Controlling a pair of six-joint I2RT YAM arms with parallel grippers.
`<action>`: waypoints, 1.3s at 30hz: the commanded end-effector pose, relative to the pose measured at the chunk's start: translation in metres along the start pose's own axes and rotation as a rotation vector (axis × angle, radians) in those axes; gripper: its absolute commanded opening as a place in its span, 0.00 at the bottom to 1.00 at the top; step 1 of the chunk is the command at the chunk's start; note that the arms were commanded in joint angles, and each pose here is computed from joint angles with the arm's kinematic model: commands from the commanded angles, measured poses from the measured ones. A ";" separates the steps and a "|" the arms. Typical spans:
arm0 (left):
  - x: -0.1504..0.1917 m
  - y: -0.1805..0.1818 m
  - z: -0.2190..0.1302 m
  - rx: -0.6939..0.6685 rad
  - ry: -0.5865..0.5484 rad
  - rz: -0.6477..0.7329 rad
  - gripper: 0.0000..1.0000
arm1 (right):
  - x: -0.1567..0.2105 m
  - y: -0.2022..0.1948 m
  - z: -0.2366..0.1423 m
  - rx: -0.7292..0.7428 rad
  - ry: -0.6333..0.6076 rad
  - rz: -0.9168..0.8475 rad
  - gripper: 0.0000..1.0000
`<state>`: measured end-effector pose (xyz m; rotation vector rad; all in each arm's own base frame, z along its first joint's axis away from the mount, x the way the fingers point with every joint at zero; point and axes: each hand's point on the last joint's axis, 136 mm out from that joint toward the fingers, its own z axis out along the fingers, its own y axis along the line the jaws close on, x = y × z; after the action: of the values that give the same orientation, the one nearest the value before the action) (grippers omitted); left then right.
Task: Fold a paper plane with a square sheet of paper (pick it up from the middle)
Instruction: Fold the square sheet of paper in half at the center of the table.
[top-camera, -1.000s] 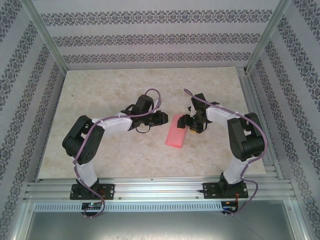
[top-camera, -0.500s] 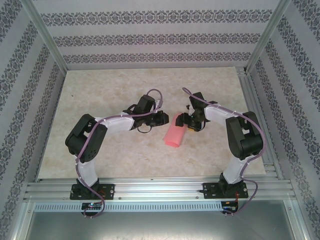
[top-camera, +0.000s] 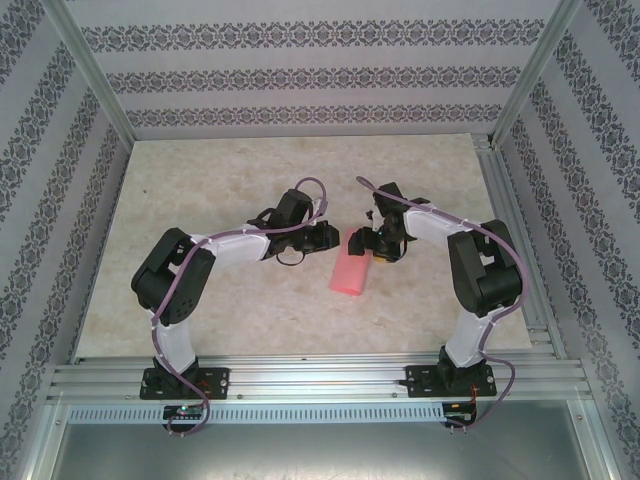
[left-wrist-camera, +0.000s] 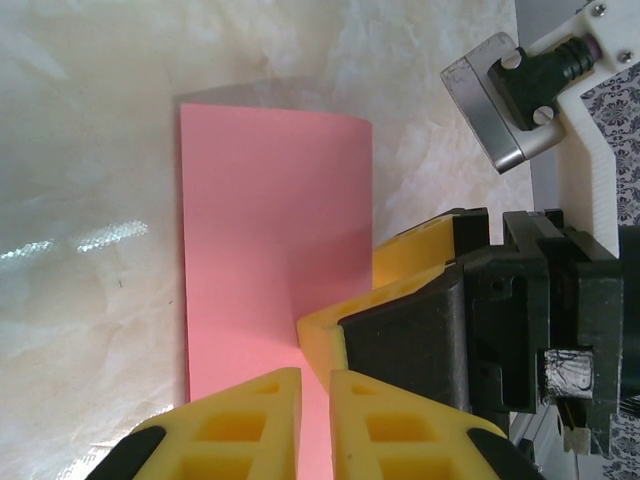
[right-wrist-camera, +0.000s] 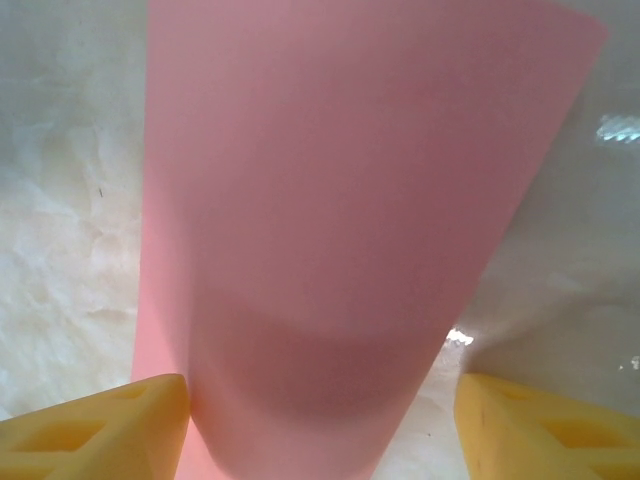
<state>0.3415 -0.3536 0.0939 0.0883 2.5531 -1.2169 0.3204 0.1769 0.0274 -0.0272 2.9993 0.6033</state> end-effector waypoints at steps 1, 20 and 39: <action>-0.001 -0.005 0.006 0.009 -0.007 0.002 0.17 | -0.001 -0.002 0.001 0.030 0.020 -0.035 0.70; 0.001 -0.005 0.007 0.014 -0.001 -0.003 0.16 | -0.011 -0.013 -0.002 0.064 -0.052 0.049 0.72; 0.003 -0.004 0.010 0.016 0.007 -0.006 0.16 | -0.007 -0.019 0.006 0.082 -0.045 0.064 0.73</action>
<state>0.3396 -0.3551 0.0880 0.0791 2.5704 -1.2162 0.3214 0.1720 0.0236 0.0664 2.9950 0.5706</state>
